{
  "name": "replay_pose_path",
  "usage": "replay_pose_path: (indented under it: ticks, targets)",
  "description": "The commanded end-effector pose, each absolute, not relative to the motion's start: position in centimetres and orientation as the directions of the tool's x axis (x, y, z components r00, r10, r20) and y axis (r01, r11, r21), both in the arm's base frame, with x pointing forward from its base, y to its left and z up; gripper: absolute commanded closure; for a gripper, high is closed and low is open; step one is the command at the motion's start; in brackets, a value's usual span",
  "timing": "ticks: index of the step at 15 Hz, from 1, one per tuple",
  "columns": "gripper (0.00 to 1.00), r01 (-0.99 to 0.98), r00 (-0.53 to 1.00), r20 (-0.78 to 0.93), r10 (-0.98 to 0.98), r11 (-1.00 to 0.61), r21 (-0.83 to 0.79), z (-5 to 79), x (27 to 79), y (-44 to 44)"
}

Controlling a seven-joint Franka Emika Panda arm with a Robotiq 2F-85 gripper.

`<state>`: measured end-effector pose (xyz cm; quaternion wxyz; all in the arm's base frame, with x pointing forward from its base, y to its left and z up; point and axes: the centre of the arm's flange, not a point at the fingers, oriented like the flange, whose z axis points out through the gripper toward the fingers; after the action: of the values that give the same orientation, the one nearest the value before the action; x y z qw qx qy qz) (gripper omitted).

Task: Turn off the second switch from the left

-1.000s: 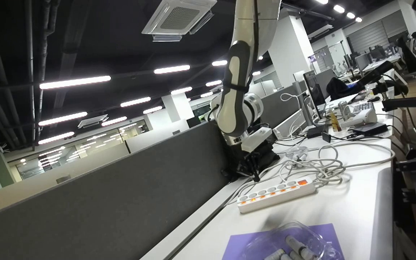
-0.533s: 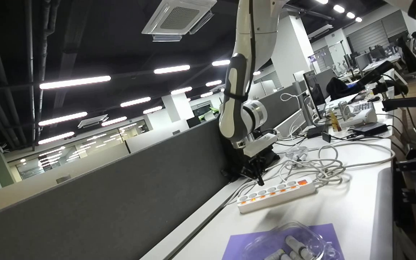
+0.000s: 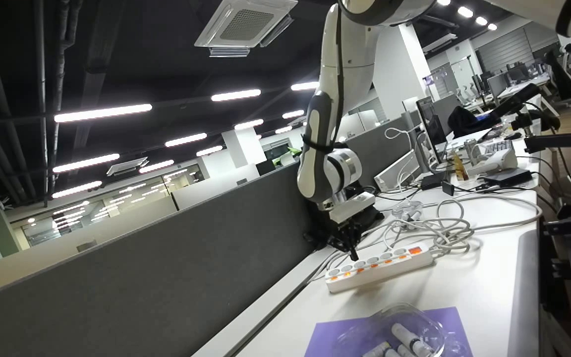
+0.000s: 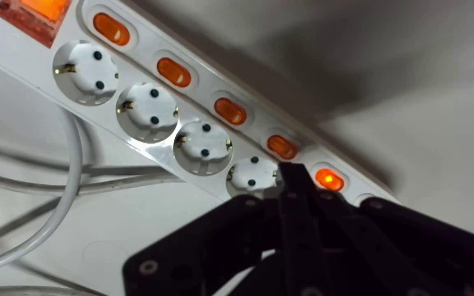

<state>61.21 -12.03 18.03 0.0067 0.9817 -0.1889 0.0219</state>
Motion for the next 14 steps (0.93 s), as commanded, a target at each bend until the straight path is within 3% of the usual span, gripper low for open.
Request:
replay_pose_path:
  ticks: [1, 14]
  targets:
    - [1.0, -0.382, 0.924, 0.026, -0.382, -0.924, 0.005, 17.1, 63.1, -12.1]
    - [1.0, -0.327, 0.945, 0.019, -0.327, -0.945, -0.003, 16.2, 64.9, -9.6]
